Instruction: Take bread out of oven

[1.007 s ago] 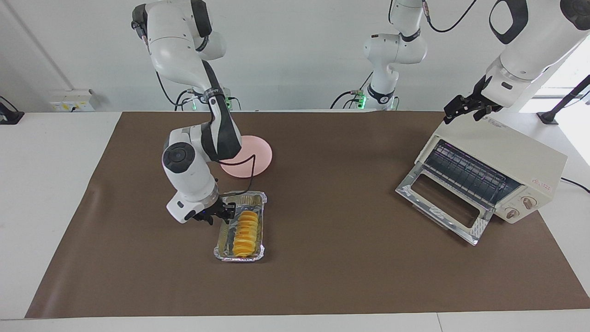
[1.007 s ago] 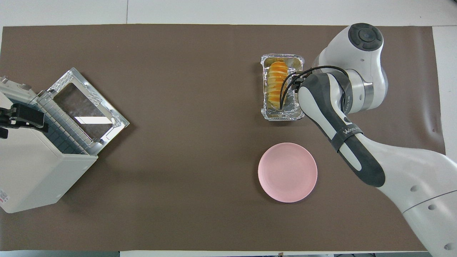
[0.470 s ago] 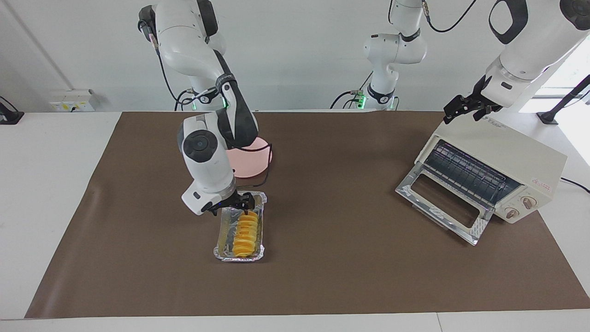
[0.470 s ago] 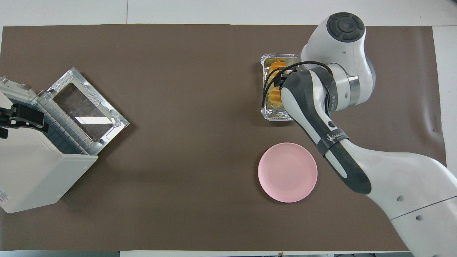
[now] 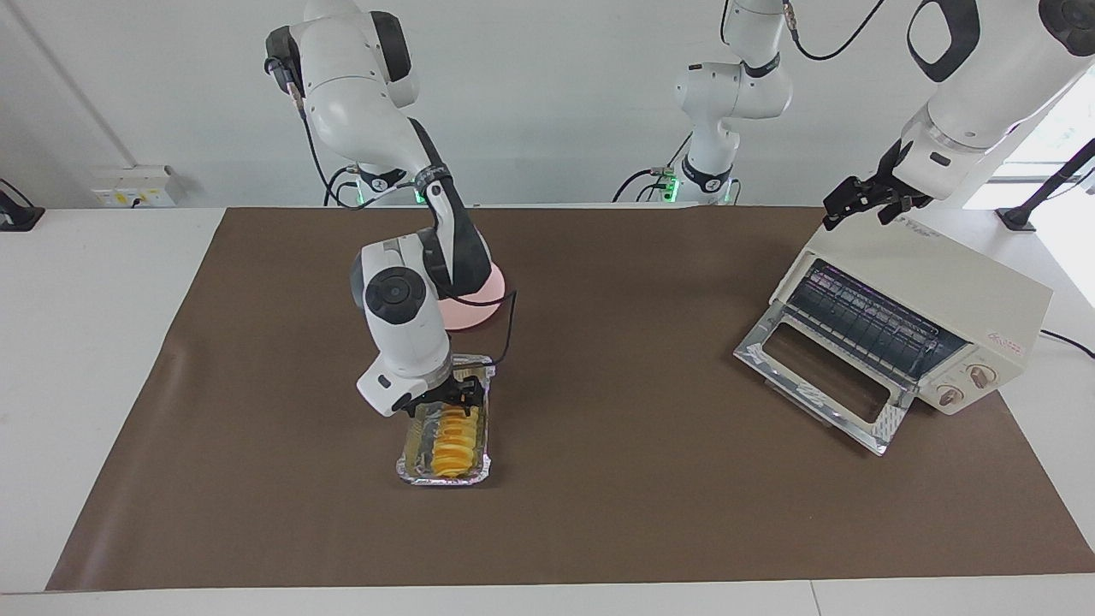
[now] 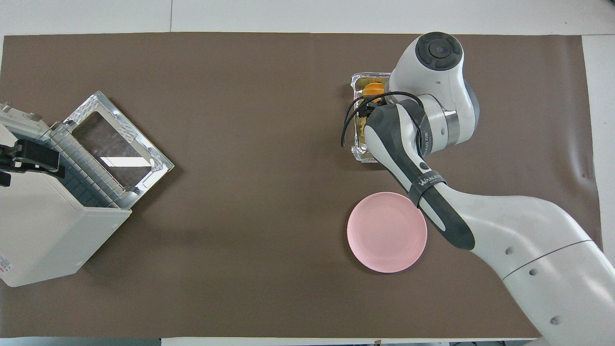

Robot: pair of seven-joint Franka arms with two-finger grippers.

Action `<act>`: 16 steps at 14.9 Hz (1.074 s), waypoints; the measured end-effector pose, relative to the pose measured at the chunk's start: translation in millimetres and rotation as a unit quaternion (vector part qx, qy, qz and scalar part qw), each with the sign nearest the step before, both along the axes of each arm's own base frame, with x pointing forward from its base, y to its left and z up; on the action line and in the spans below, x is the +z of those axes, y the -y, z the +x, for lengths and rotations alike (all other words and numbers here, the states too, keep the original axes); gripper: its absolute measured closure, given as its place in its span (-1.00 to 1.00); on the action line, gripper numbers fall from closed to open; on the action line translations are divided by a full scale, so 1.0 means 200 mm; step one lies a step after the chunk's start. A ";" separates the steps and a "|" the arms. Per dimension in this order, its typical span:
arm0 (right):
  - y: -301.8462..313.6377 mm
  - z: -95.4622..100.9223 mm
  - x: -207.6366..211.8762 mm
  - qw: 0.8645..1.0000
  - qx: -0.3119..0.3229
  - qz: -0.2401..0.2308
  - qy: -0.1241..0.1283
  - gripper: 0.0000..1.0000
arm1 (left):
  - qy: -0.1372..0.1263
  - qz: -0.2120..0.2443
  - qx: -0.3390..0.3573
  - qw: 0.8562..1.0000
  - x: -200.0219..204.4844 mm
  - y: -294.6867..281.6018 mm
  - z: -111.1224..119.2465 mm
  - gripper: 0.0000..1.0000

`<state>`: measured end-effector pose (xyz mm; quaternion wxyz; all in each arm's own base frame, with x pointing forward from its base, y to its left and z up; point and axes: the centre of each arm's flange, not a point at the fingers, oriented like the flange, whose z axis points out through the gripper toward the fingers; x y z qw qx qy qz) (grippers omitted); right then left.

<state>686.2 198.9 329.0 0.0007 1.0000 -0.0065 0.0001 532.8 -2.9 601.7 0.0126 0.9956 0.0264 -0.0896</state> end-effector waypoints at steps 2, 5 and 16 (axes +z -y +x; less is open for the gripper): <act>-0.01 0.00 -0.01 1.000 0.000 0.000 -0.001 -1.00 | 0.000 0.000 0.000 1.000 0.00 0.00 0.00 -1.00; -0.01 0.00 -0.06 1.000 0.001 0.003 0.009 -1.00 | 0.000 0.000 0.000 1.000 0.00 0.00 0.00 -1.00; -0.02 0.00 -0.10 1.000 0.001 0.005 0.015 0.22 | 0.000 0.000 0.000 1.000 0.00 0.00 0.00 -1.00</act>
